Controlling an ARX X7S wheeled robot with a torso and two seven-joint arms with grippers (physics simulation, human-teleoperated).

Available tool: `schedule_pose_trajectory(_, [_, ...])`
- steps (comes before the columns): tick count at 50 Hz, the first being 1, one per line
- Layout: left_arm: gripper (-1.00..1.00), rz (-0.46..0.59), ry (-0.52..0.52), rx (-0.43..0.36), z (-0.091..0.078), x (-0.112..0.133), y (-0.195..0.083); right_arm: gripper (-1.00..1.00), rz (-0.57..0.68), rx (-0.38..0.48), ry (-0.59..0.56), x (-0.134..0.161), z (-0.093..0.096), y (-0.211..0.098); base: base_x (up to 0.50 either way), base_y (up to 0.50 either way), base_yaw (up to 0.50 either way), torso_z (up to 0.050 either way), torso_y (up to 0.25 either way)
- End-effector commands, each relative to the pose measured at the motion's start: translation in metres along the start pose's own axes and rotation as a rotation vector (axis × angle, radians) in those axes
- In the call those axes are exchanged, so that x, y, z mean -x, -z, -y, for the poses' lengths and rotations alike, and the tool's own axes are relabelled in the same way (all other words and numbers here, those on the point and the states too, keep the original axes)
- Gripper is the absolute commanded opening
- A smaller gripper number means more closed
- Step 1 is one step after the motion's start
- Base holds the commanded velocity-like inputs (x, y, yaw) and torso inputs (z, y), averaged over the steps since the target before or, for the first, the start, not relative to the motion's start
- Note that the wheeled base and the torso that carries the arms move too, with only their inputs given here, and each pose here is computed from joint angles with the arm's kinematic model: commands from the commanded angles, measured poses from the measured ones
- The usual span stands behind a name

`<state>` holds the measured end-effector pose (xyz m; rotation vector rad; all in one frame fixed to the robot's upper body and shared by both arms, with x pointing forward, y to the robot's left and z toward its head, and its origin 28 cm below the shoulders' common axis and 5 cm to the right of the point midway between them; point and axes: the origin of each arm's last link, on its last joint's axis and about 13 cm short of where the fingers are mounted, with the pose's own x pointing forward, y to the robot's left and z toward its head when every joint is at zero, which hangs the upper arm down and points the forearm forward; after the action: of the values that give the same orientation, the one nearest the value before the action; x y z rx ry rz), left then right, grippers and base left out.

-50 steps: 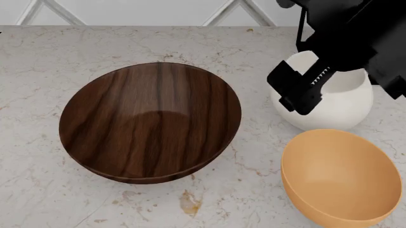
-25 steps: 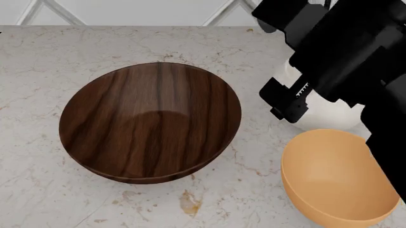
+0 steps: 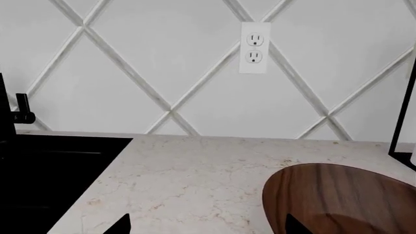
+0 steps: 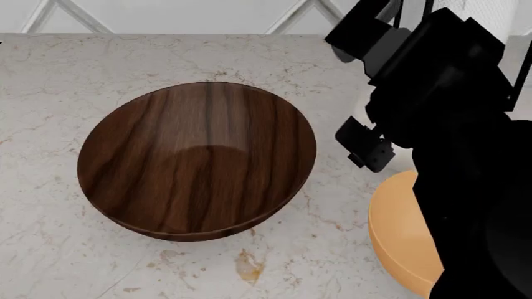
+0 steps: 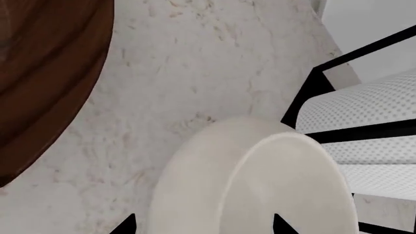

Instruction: Stack the bowls from largest to smallest.

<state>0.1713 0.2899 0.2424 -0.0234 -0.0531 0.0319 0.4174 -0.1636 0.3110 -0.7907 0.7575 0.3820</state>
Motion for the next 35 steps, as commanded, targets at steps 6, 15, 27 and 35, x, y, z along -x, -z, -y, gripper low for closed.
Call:
schedule_pose_trajectory(6, [1.0, 0.026, -0.014, 0.041, -0.002, -0.002, -0.001, 1.0, -0.005, 0.0, -0.063, -0.013, -0.013, -0.001, 0.0, 0.0, 0.0, 0.0, 0.0])
schedule_pose_trajectory(15, [1.0, 0.027, -0.014, 0.04, -0.002, -0.002, -0.001, -1.0, 0.025, 0.041, -0.051, -0.014, -0.012, -0.005, 0.0, 0.0, 0.0, 0.0, 0.0])
schedule_pose_trajectory(27, [1.0, 0.03, -0.009, 0.042, -0.001, -0.002, -0.002, -1.0, 0.086, 0.104, 0.06, 0.017, 0.007, -0.024, 0.0, 0.0, 0.0, 0.0, 0.0])
schedule_pose_trajectory(35, [1.0, 0.033, -0.009, 0.043, -0.001, 0.0, -0.004, -1.0, 0.133, 0.132, 0.077, 0.044, 0.013, -0.04, 0.0, 0.0, 0.0, 0.0, 0.0])
